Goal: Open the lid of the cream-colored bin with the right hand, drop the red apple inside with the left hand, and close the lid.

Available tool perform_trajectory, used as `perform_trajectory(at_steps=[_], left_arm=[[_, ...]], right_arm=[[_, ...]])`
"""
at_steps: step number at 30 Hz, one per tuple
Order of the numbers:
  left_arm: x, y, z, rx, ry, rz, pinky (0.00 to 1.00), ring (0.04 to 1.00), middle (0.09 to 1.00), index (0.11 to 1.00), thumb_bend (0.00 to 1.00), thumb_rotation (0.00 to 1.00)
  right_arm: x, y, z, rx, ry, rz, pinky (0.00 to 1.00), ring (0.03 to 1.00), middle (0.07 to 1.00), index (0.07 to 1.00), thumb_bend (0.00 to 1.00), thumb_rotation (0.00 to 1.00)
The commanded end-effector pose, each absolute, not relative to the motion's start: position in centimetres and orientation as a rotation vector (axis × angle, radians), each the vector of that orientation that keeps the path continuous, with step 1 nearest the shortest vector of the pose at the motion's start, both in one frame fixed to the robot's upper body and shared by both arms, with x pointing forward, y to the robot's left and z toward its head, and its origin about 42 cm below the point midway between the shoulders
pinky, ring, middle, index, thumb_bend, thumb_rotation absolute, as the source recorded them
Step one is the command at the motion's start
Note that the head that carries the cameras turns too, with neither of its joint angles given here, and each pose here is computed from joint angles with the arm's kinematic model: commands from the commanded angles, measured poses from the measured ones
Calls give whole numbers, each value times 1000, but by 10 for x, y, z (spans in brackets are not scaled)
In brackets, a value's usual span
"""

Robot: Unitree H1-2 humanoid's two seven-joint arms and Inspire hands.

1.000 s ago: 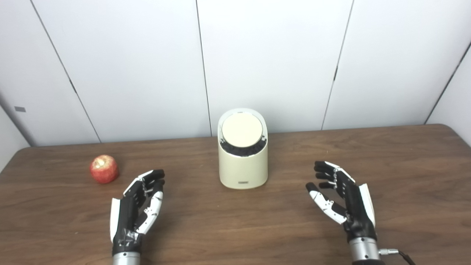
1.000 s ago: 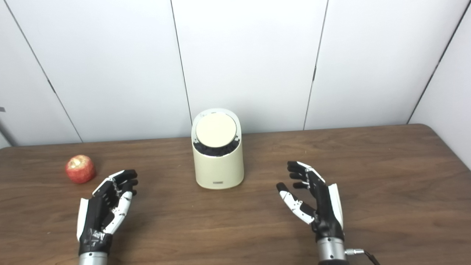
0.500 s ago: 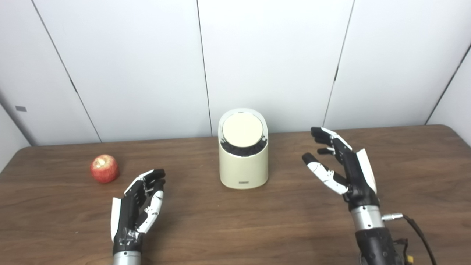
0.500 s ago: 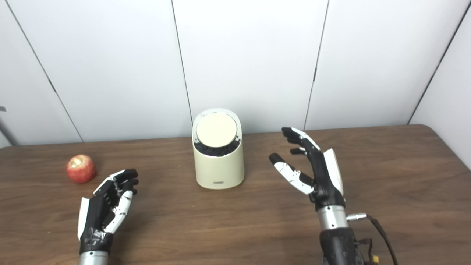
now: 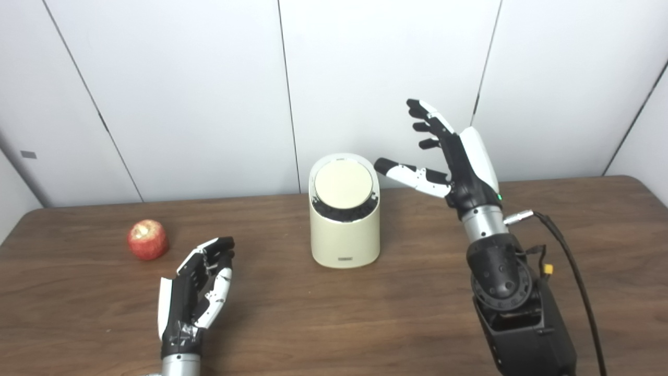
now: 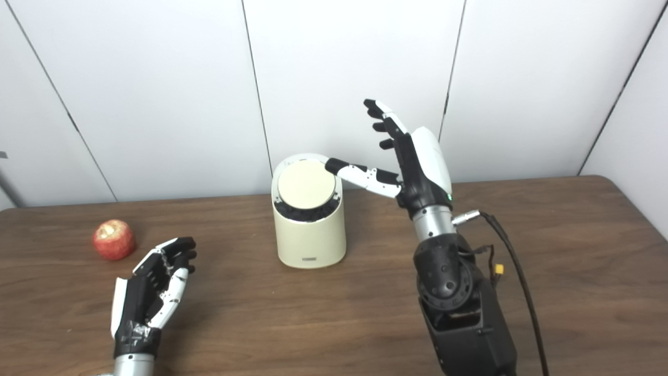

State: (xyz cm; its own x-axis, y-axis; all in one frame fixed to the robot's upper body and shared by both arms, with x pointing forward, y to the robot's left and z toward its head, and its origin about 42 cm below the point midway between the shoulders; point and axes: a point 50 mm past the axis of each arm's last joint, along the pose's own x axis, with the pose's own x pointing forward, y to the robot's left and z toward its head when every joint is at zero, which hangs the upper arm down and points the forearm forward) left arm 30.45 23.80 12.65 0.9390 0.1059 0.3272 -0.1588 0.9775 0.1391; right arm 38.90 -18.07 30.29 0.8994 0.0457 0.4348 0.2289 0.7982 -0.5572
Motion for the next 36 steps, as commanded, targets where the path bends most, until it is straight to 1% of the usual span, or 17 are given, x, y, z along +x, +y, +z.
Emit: perform_trajectory(at_steps=[1, 2, 3, 4, 5, 9, 12, 15, 17, 22, 27, 30, 35, 36], left_arm=[[308, 237, 132, 180, -369, 138, 633, 715, 736, 721, 232, 412], [309, 236, 132, 179, -370, 139, 631, 712, 734, 719, 230, 410], [309, 236, 132, 179, -369, 139, 630, 711, 733, 718, 228, 407], [308, 236, 132, 180, -368, 140, 631, 712, 733, 718, 226, 405], [308, 235, 133, 177, -366, 141, 633, 712, 733, 718, 226, 403], [308, 233, 133, 175, -360, 140, 638, 716, 735, 718, 225, 385], [309, 232, 133, 173, -363, 144, 641, 719, 736, 719, 232, 394], [308, 231, 134, 179, -363, 145, 634, 715, 732, 716, 233, 405], [307, 230, 134, 177, -360, 147, 637, 716, 734, 718, 237, 418], [307, 228, 134, 173, -364, 147, 628, 709, 731, 716, 230, 392], [306, 225, 135, 176, -363, 145, 621, 704, 730, 716, 224, 394], [305, 223, 135, 175, -366, 143, 620, 704, 731, 717, 228, 401], [305, 220, 136, 178, -372, 144, 616, 701, 729, 714, 232, 407], [304, 219, 136, 181, -375, 142, 615, 700, 729, 714, 228, 409]], right_arm=[[395, -173, 321, -642, -500, -126, 482, 606, 731, 888, 875, 632], [397, -171, 321, -644, -495, -128, 474, 607, 716, 888, 882, 617], [400, -168, 321, -652, -486, -128, 502, 644, 737, 888, 883, 610], [402, -166, 321, -662, -478, -129, 582, 728, 805, 895, 878, 615], [404, -163, 321, -683, -472, -132, 637, 784, 853, 901, 877, 623], [411, -156, 318, -713, -458, -136, 694, 841, 914, 909, 884, 636], [415, -151, 314, -722, -446, -136, 683, 837, 909, 923, 880, 609], [419, -148, 309, -737, -427, -146, 697, 852, 912, 926, 898, 595], [421, -147, 304, -753, -407, -148, 686, 843, 913, 919, 920, 591], [421, -149, 293, -771, -376, -139, 694, 836, 919, 918, 953, 551], [422, -150, 287, -777, -361, -144, 706, 857, 915, 905, 971, 547], [423, -151, 285, -789, -350, -152, 709, 862, 910, 902, 965, 512], [428, -155, 280, -817, -329, -159, 762, 888, 917, 909, 955, 460], [429, -156, 278, -824, -327, -161, 759, 883, 915, 907, 966, 461]])
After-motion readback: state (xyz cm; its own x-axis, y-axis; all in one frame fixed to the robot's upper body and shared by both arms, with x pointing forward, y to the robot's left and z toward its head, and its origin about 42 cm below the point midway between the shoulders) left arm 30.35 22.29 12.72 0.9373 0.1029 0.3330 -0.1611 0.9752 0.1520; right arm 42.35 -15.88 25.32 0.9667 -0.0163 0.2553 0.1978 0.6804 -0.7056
